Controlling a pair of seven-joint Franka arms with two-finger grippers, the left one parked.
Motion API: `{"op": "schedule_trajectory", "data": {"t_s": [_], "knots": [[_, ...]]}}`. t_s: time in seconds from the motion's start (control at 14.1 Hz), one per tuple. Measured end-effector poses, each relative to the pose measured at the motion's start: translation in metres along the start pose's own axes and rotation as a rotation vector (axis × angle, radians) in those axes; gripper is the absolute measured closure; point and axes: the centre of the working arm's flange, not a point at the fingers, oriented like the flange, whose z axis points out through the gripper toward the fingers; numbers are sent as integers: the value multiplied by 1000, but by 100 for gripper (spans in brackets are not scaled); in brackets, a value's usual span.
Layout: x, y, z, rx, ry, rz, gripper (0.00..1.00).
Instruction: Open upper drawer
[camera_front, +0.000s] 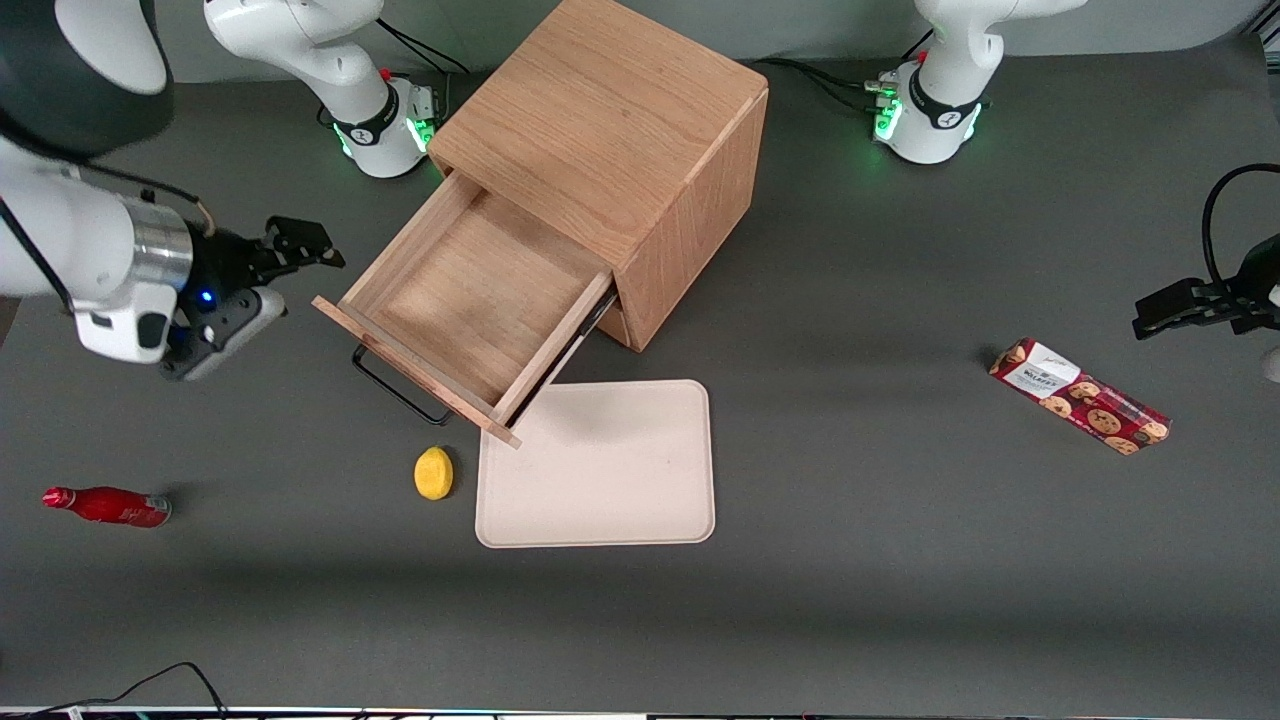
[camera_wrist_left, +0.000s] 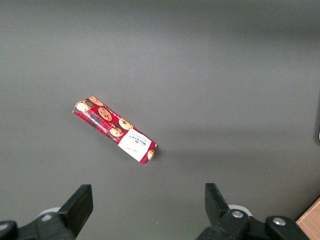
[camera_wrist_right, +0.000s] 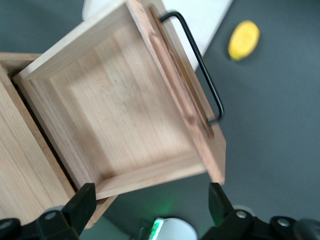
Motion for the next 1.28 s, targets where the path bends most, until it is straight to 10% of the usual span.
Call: {"op": "schedule_trajectory", "data": {"t_s": [0.43, 1.28], "knots": [[-40, -37, 20, -231, 51, 322, 0], [-59, 86, -12, -287, 195, 589, 0]]}}
